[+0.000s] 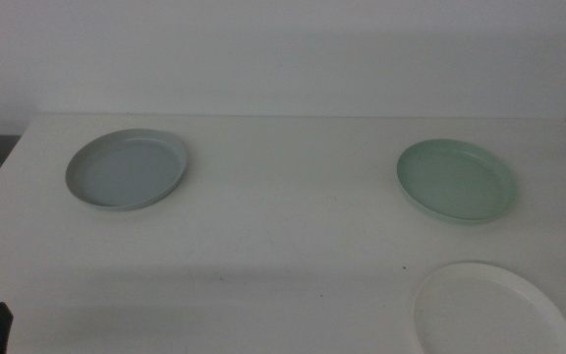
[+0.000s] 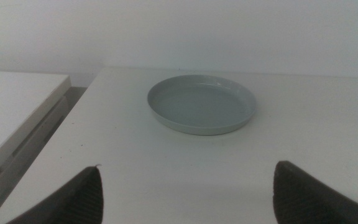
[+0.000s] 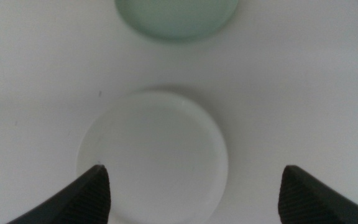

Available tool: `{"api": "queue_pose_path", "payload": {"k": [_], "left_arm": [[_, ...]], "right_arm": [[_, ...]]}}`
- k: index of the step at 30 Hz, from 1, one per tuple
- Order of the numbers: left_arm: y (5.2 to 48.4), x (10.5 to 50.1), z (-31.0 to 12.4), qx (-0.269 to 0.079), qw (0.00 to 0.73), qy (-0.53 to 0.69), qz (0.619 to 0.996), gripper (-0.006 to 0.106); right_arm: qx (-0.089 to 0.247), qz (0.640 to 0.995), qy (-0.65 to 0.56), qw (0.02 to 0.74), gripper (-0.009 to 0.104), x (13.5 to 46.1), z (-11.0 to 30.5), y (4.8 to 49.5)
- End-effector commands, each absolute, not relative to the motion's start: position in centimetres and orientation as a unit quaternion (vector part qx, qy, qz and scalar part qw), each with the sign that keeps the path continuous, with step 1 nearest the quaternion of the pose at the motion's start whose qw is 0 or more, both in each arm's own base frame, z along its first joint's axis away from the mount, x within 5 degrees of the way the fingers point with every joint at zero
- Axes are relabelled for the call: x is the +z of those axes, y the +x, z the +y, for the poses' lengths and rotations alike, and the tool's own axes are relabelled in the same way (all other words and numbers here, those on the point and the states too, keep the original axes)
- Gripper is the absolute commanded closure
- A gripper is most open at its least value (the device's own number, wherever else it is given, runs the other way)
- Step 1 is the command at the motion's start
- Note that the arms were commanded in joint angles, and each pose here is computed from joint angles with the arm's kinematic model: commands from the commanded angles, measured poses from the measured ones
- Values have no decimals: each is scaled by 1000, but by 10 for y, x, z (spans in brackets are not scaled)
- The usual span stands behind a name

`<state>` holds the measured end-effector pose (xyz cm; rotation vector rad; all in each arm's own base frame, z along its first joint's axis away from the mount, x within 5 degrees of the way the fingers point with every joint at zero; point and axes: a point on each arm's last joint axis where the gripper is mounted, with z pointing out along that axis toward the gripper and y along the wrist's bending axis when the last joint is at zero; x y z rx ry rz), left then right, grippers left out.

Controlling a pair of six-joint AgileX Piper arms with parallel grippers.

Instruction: Stack the three bowls on top of each other.

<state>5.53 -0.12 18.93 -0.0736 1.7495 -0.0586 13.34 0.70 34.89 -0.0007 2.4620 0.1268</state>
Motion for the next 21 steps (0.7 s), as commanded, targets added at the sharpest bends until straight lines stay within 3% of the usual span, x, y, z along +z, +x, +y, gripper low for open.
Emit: {"api": "queue_pose_path", "payload": {"k": [1, 5, 21], "left_arm": [[55, 190, -1, -23, 646, -31, 762, 7], [55, 190, -1, -23, 646, -31, 762, 7], [55, 190, -1, -23, 646, -31, 762, 7]], "right_arm": [[56, 951, -2, 304, 2, 351, 8, 137], [75, 951, 2, 301, 2, 350, 11, 140], [90, 949, 30, 301, 2, 350, 12, 142]]}}
